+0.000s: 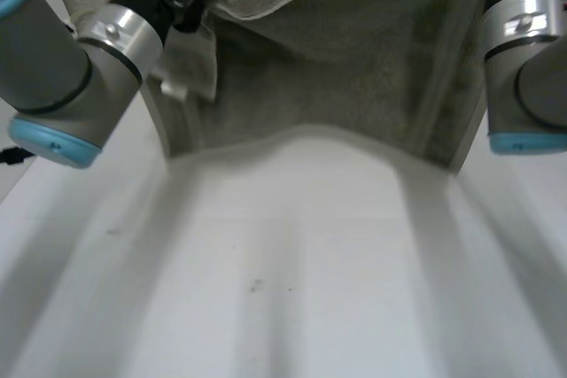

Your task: Fold the laundry

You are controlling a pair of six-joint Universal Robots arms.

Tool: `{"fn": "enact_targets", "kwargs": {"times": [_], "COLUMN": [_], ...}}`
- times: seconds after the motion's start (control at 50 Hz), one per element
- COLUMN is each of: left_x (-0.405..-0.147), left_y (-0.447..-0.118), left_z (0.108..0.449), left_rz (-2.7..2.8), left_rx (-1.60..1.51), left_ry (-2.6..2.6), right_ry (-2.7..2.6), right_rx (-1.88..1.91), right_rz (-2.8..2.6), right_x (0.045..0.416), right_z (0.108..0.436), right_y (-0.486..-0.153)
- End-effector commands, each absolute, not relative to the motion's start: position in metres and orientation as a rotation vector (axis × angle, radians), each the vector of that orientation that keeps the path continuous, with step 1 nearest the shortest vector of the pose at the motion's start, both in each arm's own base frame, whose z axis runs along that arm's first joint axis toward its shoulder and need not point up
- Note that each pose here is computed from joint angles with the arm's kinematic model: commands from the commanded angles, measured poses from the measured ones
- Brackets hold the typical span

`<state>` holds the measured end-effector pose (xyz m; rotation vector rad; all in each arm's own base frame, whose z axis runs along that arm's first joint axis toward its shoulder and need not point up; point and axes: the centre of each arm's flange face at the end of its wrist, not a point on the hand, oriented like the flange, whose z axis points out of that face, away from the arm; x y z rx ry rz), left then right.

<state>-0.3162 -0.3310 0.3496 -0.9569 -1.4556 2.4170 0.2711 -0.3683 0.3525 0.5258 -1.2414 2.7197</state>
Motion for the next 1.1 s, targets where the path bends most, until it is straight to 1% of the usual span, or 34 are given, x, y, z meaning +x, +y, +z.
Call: {"fn": "enact_targets", "kwargs": {"times": [0.02,0.04,0.06,0.08,0.1,0.12,0.14,0.16,0.18,0.2,0.22,0.24,0.26,0.3,0.38,0.4,0.44,0.46,0.48,0.52,0.58,0.7,0.74,0.8,0.82,0.9,0.98,1.1], "left_x": [-0.311,-0.310,-0.309,-0.308,-0.306,-0.302,-0.302,-0.299,-0.295,-0.295,-0.291,-0.286,-0.286,-0.278,-0.274,-0.274,-0.274,-0.273,-0.273,-0.278,-0.285,-0.289,-0.286,-0.282,-0.278,-0.269,-0.266,-0.269], "left_y": [-0.318,-0.318,-0.313,-0.313,-0.307,-0.299,-0.299,-0.292,-0.285,-0.285,-0.279,-0.274,-0.274,-0.263,-0.251,-0.244,-0.240,-0.237,-0.237,-0.229,-0.220,-0.213,-0.215,-0.216,-0.217,-0.226,-0.231,-0.240], "left_z": [0.289,0.289,0.270,0.270,0.246,0.225,0.225,0.206,0.188,0.187,0.171,0.158,0.158,0.143,0.138,0.140,0.147,0.155,0.155,0.169,0.179,0.185,0.180,0.176,0.169,0.157,0.150,0.139], "left_rz": [2.203,2.202,2.142,2.141,2.060,1.991,1.990,1.929,1.867,1.866,1.813,1.762,1.762,1.696,1.661,1.655,1.665,1.679,1.680,1.710,1.701,1.648,1.620,1.614,1.609,1.674,1.728,1.785], "left_rx": [-1.037,-1.038,-1.059,-1.059,-1.078,-1.096,-1.096,-1.115,-1.140,-1.141,-1.164,-1.188,-1.189,-1.254,-1.319,-1.341,-1.345,-1.333,-1.333,-1.300,-1.221,-1.055,-0.954,-0.904,-0.862,-0.767,-0.731,-0.708], "left_ry": [-1.648,-1.649,-1.709,-1.710,-1.784,-1.846,-1.846,-1.899,-1.951,-1.951,-1.999,-2.043,-2.043,-2.095,-2.112,-2.106,-2.100,-2.087,-2.087,-2.042,-2.013,-2.017,-2.075,-2.122,-2.176,-2.273,-2.291,-2.265], "right_ry": [-1.572,-1.670,-1.671,-1.762,-1.850,-1.851,-1.925,-1.977,-1.977,-2.004,-2.005,-2.021,-2.027,-2.032,-2.048,-2.048,-2.021,-2.020,-2.013,-2.013,-2.031,-2.071,-2.079,-2.092,-2.095,-2.103,-2.109,-2.100], "right_rx": [0.819,0.893,0.894,0.967,1.035,1.035,1.091,1.141,1.142,1.185,1.186,1.217,1.255,1.270,1.270,1.269,1.249,1.249,1.243,1.234,1.216,1.114,1.086,1.018,0.995,0.971,0.948,0.907], "right_rz": [2.558,2.492,2.491,2.424,2.349,2.348,2.269,2.186,2.185,2.104,2.104,2.046,1.995,1.970,1.956,1.957,1.985,1.985,1.996,2.001,2.016,2.091,2.102,2.100,2.096,2.087,2.099,2.155], "right_x": [0.284,0.283,0.283,0.283,0.282,0.282,0.279,0.276,0.276,0.272,0.272,0.268,0.266,0.264,0.262,0.262,0.261,0.261,0.261,0.259,0.259,0.257,0.255,0.245,0.242,0.240,0.239,0.238], "right_z": [0.285,0.268,0.268,0.252,0.235,0.235,0.220,0.208,0.207,0.198,0.197,0.191,0.185,0.181,0.181,0.181,0.192,0.192,0.195,0.198,0.200,0.213,0.216,0.220,0.221,0.225,0.232,0.246], "right_y": [-0.339,-0.330,-0.330,-0.321,-0.312,-0.312,-0.304,-0.296,-0.296,-0.291,-0.291,-0.286,-0.280,-0.278,-0.274,-0.274,-0.272,-0.272,-0.270,-0.270,-0.268,-0.271,-0.274,-0.282,-0.284,-0.284,-0.283,-0.281]}}
